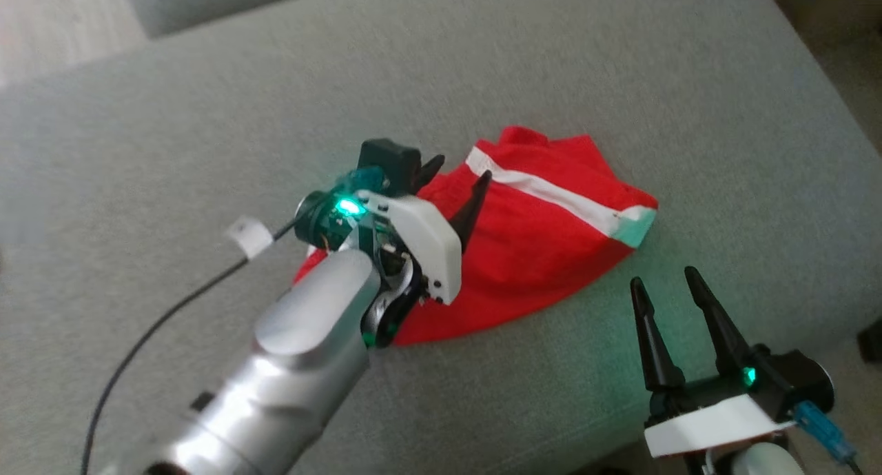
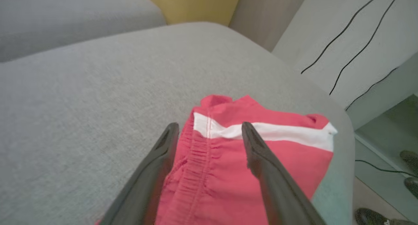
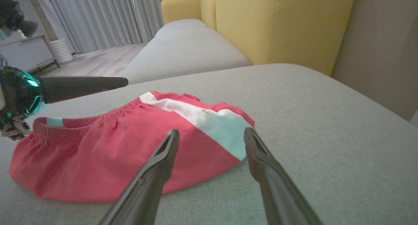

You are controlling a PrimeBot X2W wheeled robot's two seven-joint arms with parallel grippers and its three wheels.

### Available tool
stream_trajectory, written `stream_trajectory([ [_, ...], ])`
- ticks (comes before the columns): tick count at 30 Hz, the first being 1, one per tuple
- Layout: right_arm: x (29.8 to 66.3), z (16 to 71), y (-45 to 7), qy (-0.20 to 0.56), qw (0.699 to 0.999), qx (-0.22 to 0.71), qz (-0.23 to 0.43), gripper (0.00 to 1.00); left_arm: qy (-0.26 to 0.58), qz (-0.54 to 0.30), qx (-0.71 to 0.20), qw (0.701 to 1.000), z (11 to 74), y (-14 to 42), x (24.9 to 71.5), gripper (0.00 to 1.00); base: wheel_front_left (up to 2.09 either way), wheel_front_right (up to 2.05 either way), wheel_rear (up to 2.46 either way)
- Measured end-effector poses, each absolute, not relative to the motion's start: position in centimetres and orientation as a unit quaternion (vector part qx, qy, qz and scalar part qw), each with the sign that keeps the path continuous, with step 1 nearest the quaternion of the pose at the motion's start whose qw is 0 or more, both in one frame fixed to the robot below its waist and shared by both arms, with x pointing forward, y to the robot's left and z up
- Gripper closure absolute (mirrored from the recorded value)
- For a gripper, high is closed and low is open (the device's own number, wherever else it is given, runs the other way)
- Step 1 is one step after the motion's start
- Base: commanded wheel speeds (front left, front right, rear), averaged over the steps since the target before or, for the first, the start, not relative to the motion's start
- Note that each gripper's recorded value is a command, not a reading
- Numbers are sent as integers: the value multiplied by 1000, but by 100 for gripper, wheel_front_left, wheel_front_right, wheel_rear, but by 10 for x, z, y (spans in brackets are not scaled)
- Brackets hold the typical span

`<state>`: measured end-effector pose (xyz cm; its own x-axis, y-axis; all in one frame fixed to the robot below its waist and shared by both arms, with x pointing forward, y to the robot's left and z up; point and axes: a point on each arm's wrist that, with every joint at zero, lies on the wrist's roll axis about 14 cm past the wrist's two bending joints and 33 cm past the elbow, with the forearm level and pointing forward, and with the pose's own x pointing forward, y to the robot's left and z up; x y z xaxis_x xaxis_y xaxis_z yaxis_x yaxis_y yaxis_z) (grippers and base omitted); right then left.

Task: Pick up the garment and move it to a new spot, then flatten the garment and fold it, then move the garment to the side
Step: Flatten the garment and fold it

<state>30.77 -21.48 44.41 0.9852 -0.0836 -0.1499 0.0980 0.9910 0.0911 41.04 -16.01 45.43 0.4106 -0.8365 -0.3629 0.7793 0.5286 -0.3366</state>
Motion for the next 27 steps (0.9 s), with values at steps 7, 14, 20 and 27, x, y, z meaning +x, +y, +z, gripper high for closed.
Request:
stream_trajectory([
  [7,314,428,-217,104,992,49,-52,0,303,-485,-65,818,420,-172,422,0,0,0,0],
  [14,320,423,-217,112,991,45,-49,0,329,-495,-77,801,410,-182,425,0,0,0,0],
  [20,318,424,-217,111,991,49,-50,0,336,-519,-70,783,413,-191,411,50,0,0,0],
  [27,317,429,-217,100,992,51,-50,0,304,-535,-60,786,430,-197,407,100,0,0,0],
])
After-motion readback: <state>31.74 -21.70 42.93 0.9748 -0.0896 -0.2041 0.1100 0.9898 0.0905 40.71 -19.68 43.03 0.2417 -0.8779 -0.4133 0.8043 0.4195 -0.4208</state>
